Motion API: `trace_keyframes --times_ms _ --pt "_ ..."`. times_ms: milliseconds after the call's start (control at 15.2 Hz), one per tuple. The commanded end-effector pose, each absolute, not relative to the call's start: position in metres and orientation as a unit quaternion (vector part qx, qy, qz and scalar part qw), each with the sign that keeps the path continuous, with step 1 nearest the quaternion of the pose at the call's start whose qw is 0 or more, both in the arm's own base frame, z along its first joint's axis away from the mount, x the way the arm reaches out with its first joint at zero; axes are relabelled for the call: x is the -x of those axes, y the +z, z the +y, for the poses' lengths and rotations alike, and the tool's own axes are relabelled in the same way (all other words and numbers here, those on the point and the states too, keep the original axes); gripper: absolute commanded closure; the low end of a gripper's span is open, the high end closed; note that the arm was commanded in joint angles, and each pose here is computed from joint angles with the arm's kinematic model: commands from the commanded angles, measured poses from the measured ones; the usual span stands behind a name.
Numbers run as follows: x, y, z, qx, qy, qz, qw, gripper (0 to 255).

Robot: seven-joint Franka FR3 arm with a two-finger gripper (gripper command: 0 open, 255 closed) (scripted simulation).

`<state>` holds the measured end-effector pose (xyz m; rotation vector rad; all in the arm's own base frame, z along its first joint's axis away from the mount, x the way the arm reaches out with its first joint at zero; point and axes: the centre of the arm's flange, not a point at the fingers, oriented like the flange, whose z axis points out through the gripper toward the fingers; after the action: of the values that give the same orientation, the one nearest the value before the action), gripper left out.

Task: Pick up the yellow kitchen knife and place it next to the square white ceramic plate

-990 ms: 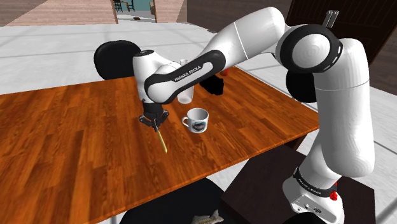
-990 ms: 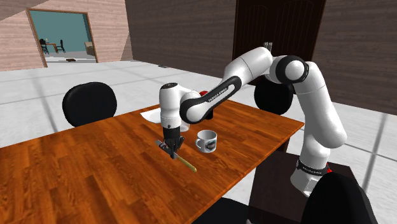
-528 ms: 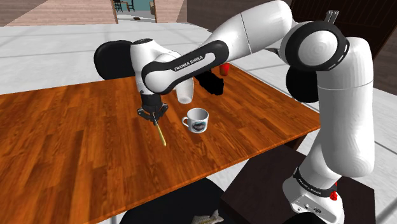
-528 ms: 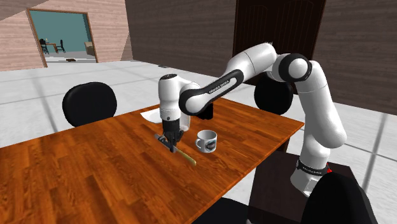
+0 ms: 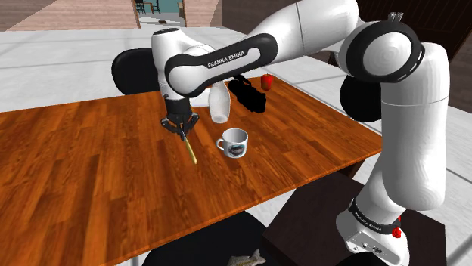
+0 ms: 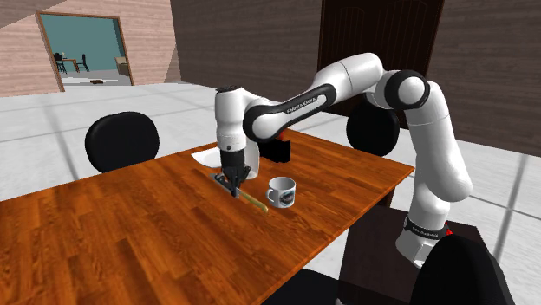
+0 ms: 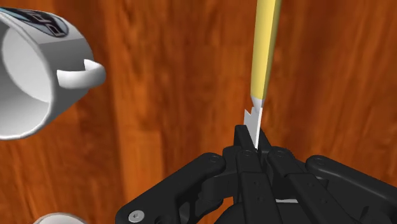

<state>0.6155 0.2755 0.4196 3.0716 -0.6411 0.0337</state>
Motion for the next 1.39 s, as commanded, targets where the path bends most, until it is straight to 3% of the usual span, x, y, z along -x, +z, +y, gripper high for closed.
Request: trace_keyframes --times_ms 0,264,1320 --pt "-0.616 0.43 0.275 -0.979 0.011 -0.204 0.002 255" --pt "-0.616 0.448 0.275 -0.979 0.011 -0.204 0.002 255" --pt "-0.629 0.449 0.064 -0.979 0.011 -0.204 0.002 255"
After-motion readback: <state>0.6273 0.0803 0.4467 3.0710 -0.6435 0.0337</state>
